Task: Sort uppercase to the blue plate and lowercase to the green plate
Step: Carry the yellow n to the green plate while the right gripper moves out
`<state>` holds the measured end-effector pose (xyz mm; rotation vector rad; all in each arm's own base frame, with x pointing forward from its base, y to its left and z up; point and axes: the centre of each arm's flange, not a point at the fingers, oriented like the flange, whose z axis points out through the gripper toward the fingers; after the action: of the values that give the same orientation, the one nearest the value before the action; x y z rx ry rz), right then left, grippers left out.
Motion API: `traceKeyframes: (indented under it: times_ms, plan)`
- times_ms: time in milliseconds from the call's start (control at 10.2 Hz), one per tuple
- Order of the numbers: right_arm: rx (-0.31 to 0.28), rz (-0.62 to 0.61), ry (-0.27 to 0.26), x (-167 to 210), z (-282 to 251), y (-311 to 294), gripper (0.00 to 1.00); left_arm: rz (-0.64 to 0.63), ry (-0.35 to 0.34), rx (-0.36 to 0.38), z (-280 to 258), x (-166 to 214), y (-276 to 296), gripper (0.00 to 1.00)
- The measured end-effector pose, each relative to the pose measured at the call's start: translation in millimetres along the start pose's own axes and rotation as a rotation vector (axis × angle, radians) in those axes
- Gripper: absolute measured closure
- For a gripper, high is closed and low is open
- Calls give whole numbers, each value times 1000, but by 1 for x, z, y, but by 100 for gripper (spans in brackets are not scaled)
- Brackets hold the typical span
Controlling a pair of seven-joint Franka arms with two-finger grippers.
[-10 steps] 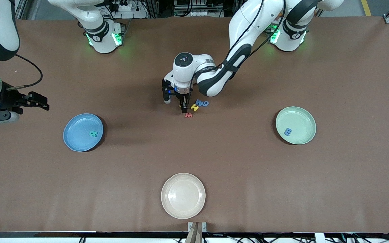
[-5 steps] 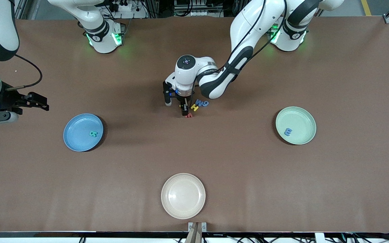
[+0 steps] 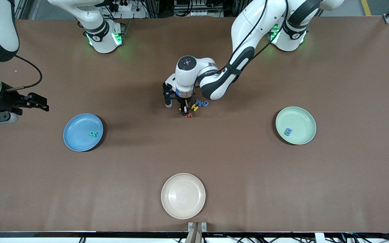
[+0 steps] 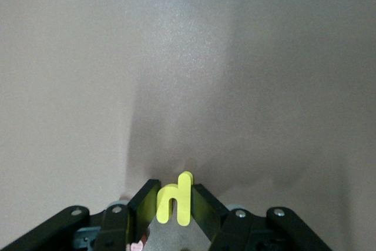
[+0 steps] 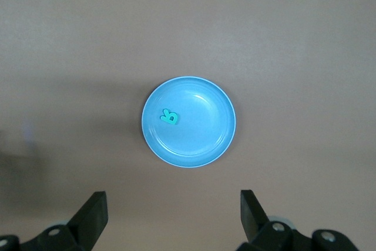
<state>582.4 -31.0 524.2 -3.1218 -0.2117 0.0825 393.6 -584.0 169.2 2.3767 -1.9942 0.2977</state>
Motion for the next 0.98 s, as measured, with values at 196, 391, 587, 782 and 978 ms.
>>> traceKeyframes:
  times_ms: [196,391,587,782,978]
  plan:
    - [0,0,-1,0,0,0,0,-21,7,5,-3,-3,-12,70]
    - [0,0,-2,0,1,0,0,-52,-4,-1,-9,-7,-27,70]
    - [2,0,-11,-1,1,0,0,-90,-37,-12,-31,-9,-43,70]
    - [3,0,-14,-1,2,0,0,-122,-83,-10,-55,-19,-66,70]
    - [3,-1,-14,-1,2,-1,0,-184,-156,-16,-77,-46,-106,70]
